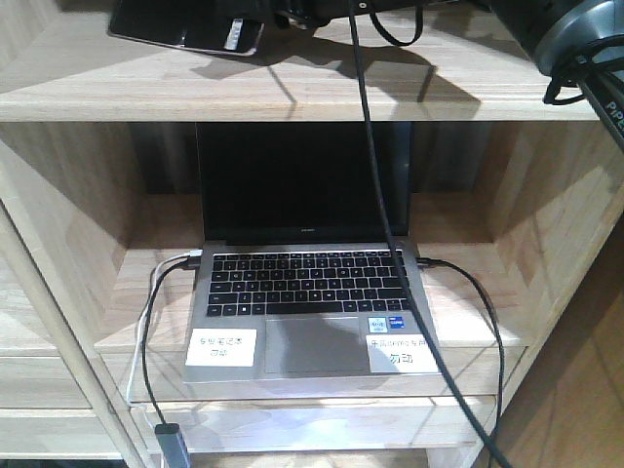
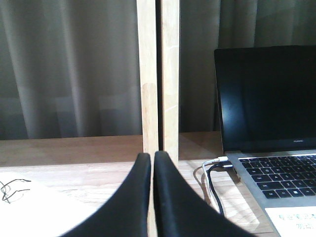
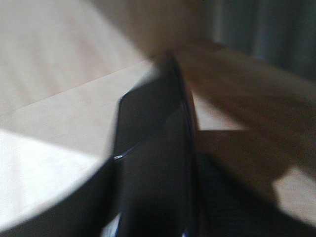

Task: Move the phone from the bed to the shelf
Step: 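Lower the phone onto the upper shelf with the right gripper, then open the right gripper and withdraw it from the phone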

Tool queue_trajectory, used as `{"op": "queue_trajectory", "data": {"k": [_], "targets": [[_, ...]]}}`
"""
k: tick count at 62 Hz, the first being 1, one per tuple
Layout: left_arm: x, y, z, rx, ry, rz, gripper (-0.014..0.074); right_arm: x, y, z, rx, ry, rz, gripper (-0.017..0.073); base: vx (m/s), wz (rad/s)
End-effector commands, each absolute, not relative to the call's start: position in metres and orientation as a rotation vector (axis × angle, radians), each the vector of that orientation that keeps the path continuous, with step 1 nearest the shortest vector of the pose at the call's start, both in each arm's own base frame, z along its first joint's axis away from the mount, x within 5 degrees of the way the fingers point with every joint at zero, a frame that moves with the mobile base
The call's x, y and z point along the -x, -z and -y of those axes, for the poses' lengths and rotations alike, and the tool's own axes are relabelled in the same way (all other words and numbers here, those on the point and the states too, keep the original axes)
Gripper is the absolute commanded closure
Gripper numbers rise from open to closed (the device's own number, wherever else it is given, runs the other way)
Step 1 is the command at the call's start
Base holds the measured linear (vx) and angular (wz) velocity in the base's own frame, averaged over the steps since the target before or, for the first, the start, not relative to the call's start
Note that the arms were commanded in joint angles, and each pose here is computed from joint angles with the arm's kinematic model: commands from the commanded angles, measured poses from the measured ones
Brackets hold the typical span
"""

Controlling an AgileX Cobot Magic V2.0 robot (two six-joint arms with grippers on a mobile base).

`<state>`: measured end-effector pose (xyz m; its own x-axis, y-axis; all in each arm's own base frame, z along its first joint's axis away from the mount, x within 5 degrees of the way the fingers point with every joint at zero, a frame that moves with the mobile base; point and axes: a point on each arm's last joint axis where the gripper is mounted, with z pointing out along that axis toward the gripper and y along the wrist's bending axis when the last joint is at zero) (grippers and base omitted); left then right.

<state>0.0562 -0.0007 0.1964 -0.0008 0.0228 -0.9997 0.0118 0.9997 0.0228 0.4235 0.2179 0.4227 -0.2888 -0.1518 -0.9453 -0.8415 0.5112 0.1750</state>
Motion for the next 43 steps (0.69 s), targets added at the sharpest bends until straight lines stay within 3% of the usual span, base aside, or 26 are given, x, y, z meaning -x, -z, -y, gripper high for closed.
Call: {"op": "queue_trajectory", "data": {"k": [1, 7, 22, 34, 43], "targets": [[-0.054, -0.212, 0.001, -0.017, 0.001, -1.465, 0.0593, -0.41, -0.465, -0.206, 0.744, -0.821, -1.633, -0.004, 0.0, 0.0], [-0.054, -0.212, 0.001, -0.017, 0.001, -1.465, 0.0593, -0.412, -0.464, -0.204, 0.736, -0.773, -1.64, -0.0168, 0.0, 0.0], [-0.054, -0.212, 0.001, -0.017, 0.001, -1.465, 0.0593, -0.408, -0.468, -0.2, 0.76, -0.707, -1.641, -0.0144, 0.0, 0.0], [-0.054, -0.212, 0.001, -0.017, 0.001, -1.465, 0.0593, -0.396, -0.483, -0.194, 0.747, -0.689, -1.657, -0.005, 0.0, 0.0], [-0.054, -0.212, 0.001, -0.017, 0.001, -1.465, 0.0593, -0.387, -0.49, -0.186, 0.711, -0.647, -1.719, 0.0118, 0.0, 0.0]]}}
